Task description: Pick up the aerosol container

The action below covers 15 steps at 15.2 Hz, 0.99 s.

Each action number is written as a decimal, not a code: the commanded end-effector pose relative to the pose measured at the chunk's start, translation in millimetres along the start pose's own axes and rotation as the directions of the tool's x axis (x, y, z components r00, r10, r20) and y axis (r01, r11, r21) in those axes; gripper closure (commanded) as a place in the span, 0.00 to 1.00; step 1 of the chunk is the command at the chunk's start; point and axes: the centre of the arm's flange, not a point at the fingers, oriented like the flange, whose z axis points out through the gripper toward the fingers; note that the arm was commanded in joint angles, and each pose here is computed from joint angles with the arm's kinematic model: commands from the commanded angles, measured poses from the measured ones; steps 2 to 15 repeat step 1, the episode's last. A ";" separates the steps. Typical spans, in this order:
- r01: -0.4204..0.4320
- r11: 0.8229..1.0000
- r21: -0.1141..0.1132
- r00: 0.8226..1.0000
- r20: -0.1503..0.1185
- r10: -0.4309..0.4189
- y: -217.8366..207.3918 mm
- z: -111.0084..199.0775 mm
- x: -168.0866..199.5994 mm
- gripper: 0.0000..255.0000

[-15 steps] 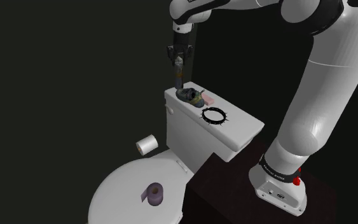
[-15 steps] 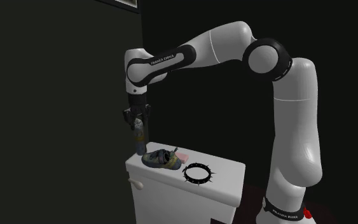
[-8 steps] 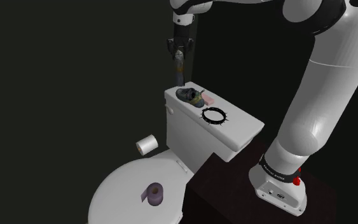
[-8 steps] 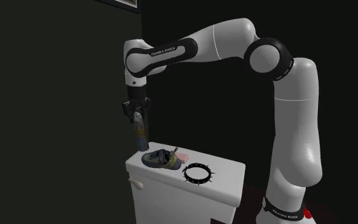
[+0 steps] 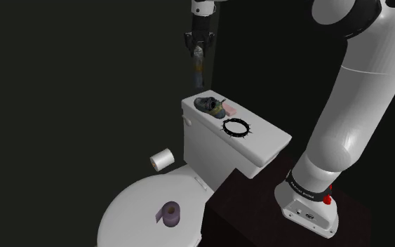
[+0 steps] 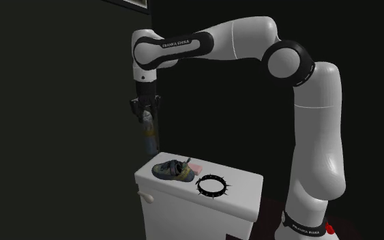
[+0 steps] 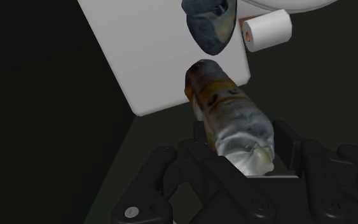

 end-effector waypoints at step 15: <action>0.000 1.000 0.000 1.000 0.000 0.000 0.1 -2.7 0.9 1.00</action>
